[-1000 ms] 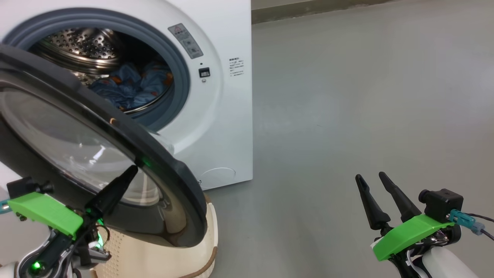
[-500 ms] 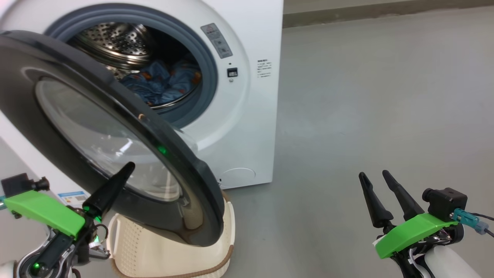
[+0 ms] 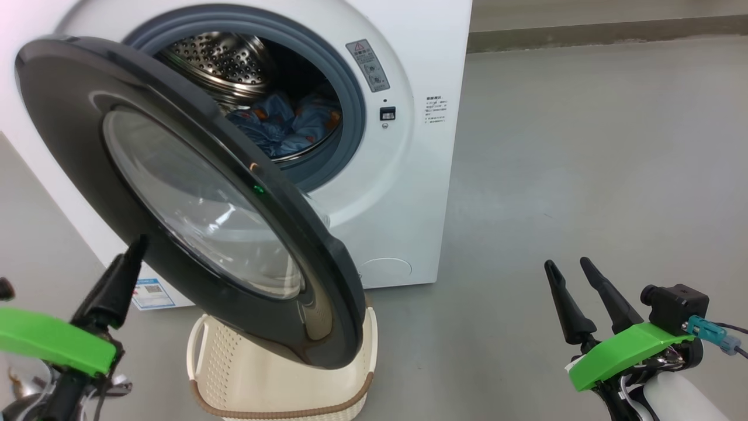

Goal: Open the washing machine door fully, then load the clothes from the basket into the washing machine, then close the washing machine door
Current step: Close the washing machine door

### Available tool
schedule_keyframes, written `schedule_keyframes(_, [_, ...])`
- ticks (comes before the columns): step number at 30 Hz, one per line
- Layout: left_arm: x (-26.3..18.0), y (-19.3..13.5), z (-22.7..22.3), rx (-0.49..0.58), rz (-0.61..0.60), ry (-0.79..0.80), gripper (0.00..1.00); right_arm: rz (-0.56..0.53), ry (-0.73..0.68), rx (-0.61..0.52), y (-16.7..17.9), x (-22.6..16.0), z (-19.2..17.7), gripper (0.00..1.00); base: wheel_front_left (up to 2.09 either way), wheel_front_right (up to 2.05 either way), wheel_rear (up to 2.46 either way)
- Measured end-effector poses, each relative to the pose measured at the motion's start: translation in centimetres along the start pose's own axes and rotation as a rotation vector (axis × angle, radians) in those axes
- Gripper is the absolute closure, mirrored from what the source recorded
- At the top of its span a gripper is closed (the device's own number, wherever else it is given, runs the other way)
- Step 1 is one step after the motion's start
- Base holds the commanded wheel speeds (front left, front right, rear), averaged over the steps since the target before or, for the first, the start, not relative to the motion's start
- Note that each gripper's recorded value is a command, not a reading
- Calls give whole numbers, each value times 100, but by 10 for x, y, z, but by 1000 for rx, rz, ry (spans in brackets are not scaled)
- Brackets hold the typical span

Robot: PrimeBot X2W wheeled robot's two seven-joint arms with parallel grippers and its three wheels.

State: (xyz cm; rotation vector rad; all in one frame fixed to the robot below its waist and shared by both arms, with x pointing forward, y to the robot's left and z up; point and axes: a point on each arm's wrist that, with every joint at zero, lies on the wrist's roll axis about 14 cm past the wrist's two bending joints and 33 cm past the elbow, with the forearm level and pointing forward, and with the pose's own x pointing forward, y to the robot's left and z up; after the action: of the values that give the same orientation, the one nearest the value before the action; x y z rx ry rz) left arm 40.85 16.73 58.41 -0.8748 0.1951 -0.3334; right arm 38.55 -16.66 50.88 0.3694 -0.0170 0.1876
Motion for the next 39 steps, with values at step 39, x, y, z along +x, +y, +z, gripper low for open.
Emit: schedule_keyframes(39, [-40, 59, -37, 626, 165, -232, 0, 10, -15, -8, 2, 0, 6, 0, 0, 0, 0])
